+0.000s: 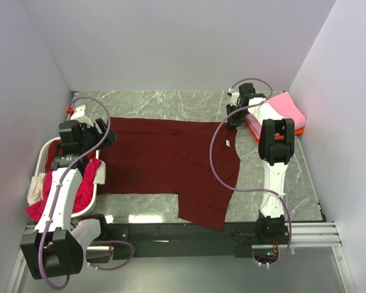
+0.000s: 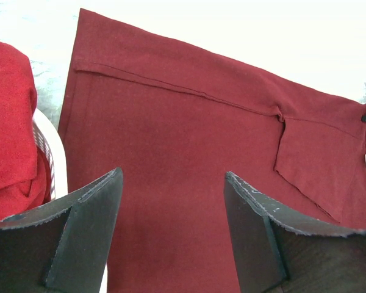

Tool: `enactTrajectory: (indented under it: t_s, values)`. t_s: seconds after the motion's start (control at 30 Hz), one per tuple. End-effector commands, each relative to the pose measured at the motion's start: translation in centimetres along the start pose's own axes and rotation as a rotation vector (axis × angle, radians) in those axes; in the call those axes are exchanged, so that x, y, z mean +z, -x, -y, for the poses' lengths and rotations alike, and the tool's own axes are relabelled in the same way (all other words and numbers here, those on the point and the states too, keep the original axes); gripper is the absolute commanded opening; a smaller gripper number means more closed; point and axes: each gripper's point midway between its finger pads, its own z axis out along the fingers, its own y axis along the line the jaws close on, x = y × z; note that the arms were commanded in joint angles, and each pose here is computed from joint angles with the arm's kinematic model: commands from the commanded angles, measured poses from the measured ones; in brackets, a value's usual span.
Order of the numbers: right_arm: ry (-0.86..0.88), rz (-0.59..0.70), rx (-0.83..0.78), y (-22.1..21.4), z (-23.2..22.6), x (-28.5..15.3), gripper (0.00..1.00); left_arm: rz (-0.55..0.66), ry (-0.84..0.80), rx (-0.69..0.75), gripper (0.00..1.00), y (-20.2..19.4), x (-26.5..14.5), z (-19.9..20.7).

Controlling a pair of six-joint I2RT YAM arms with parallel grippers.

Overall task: Fold and stack the t-shirts
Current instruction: Fold the tshirt

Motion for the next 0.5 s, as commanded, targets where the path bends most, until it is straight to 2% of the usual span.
enactTrajectory:
  t_s: [0.0,0.03,0.1,0.2,0.23,0.3,0.33,0.47]
  values:
    - [-0.029,0.074,0.007,2.8,0.4,-0.3,0.22,0.027,-0.024,0.024,0.72,0.9,-0.1,0.6]
    - [-0.043,0.098,0.004,3.8,0.7,-0.5,0.08,0.027,-0.022,0.024,0.72,0.9,-0.1,0.6]
    - [-0.073,0.117,0.002,4.8,1.3,-0.5,0.00,0.028,-0.019,0.024,0.72,0.9,-0.1,0.5]
    - [-0.153,0.149,-0.010,6.9,3.2,0.3,0.00,0.029,-0.018,0.024,0.72,0.9,0.0,0.5]
    - [-0.204,0.207,-0.020,9.3,4.1,-0.9,0.00,0.026,-0.012,0.023,0.72,0.8,0.1,0.3]
    - [-0.249,0.234,-0.025,10.6,5.1,-0.4,0.00,0.021,-0.009,0.021,0.72,0.7,0.2,0.2]
    - [-0.270,0.299,-0.041,12.8,5.3,-1.6,0.00,0.017,-0.006,0.020,0.72,0.6,0.4,0.1]
    - [-0.403,0.419,-0.074,16.0,7.1,-2.4,0.02,0.011,-0.014,0.019,0.72,0.5,0.7,0.2]
